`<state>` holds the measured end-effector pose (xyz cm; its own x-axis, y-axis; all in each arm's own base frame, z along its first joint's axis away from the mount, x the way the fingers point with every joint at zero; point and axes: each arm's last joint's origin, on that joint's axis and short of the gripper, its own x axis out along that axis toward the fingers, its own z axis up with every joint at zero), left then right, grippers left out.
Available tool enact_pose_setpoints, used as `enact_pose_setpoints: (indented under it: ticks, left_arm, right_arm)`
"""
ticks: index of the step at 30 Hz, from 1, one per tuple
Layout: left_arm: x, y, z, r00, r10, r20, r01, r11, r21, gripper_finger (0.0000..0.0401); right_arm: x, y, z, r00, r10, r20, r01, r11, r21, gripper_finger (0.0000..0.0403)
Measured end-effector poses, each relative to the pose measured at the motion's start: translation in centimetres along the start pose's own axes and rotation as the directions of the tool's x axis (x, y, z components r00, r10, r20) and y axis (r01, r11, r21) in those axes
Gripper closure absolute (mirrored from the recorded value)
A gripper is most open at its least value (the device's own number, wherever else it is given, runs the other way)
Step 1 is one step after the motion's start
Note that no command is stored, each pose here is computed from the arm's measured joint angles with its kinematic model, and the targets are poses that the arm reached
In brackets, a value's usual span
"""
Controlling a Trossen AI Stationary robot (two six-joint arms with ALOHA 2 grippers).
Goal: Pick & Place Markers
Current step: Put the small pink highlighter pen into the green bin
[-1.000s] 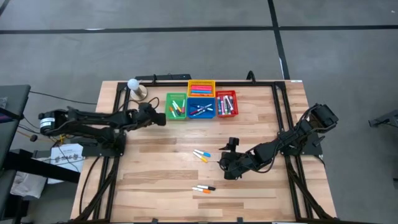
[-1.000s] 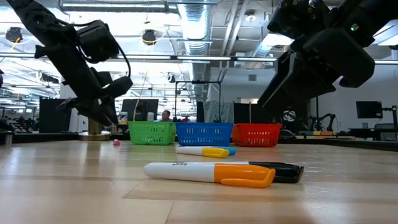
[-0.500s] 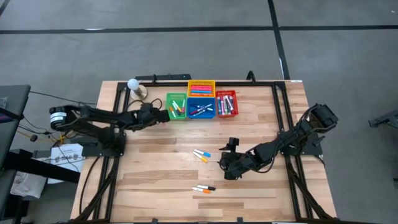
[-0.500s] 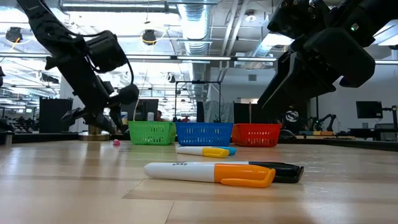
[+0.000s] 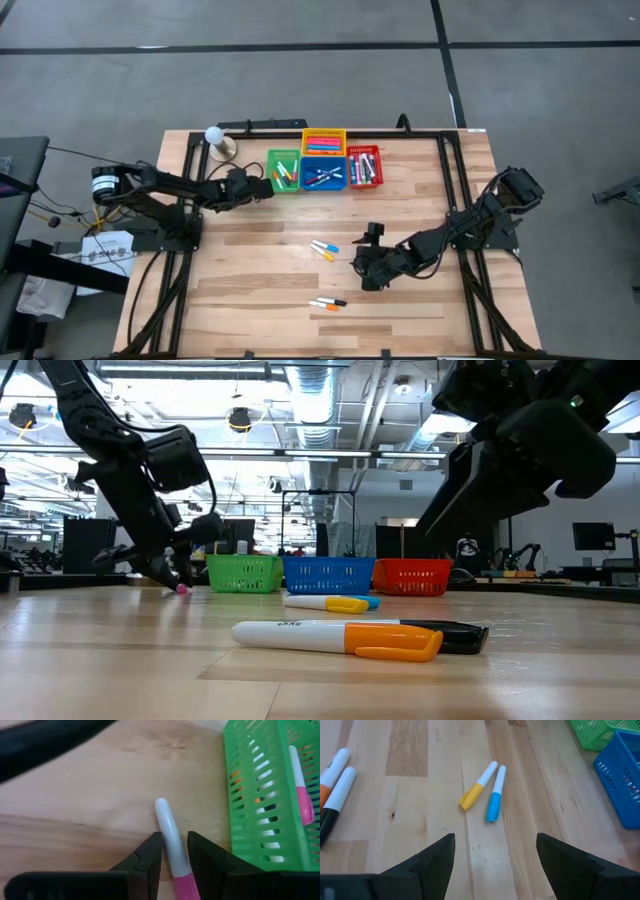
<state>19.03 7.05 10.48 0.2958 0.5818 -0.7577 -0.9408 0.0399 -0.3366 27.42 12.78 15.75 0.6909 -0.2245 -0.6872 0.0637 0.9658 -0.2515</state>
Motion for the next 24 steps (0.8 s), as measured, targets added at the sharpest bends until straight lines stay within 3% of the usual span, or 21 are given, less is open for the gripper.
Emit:
enact_pose_setpoints:
  ticks: [24]
  left_arm:
    - [-0.5, 0.7, -1.7, 0.993, 0.084, -0.078, -0.071, 0.987, 0.147, 0.0306]
  right_arm:
    - [0.0, 0.0, 0.0, 1.0, 0.003, -0.001, -0.003, 1.0, -0.001, 0.0132]
